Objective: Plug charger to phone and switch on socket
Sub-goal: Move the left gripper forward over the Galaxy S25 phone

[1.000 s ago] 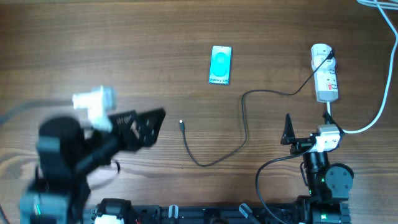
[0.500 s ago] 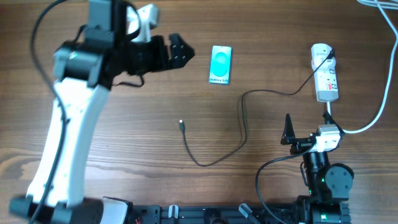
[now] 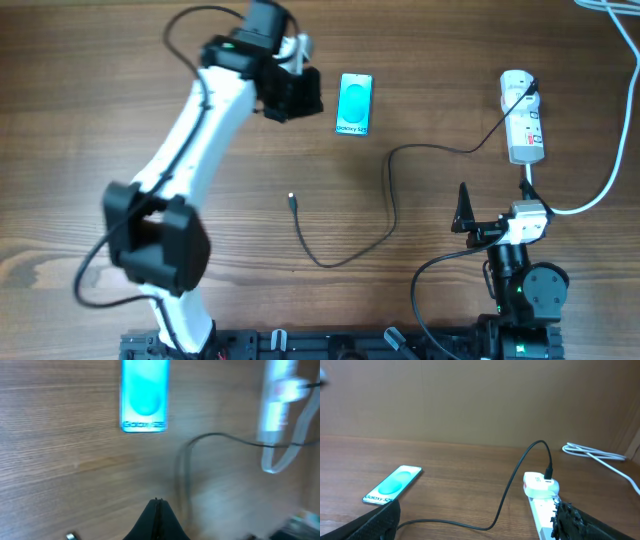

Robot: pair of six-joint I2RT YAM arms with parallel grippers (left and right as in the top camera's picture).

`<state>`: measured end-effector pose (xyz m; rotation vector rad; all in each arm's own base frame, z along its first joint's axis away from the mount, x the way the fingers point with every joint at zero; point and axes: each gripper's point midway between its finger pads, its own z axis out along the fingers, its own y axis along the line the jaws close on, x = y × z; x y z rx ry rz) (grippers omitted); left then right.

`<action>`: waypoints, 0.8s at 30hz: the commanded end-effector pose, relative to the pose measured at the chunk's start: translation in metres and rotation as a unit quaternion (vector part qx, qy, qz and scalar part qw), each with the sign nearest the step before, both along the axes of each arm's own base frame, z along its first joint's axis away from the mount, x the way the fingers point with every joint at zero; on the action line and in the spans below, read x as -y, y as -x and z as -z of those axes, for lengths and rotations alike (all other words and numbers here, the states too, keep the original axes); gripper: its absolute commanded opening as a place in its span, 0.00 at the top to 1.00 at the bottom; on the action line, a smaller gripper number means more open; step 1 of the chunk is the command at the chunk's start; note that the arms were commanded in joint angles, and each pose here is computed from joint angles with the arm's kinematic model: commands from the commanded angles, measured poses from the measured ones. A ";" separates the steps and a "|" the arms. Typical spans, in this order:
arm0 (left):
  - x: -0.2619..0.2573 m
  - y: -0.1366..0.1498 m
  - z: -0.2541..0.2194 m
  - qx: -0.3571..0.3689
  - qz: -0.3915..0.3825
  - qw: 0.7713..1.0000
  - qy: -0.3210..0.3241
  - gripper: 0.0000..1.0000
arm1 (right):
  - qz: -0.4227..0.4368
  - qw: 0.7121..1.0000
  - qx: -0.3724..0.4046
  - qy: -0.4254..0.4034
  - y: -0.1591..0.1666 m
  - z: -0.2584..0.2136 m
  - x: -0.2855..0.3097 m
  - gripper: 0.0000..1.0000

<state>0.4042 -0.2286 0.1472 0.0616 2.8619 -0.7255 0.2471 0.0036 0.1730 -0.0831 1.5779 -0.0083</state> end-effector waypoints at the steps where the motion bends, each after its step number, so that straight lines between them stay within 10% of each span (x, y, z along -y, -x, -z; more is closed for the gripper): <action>1: 0.004 -0.015 0.026 0.034 -0.048 0.993 -0.099 0.96 | 0.002 1.000 0.006 0.010 0.000 -0.002 0.000 0.00; 7: 0.037 -0.028 0.042 0.107 -0.035 0.982 -0.150 0.72 | 0.002 1.000 0.006 0.010 0.000 -0.002 0.000 0.00; 12: 0.055 -0.035 0.062 0.147 -0.032 0.970 -0.189 0.00 | 0.002 1.000 0.006 0.010 0.000 -0.002 0.000 0.00; 24: 0.068 -0.065 0.113 0.176 -0.038 0.964 -0.195 0.00 | 0.002 1.000 0.006 0.010 0.000 -0.002 0.000 0.00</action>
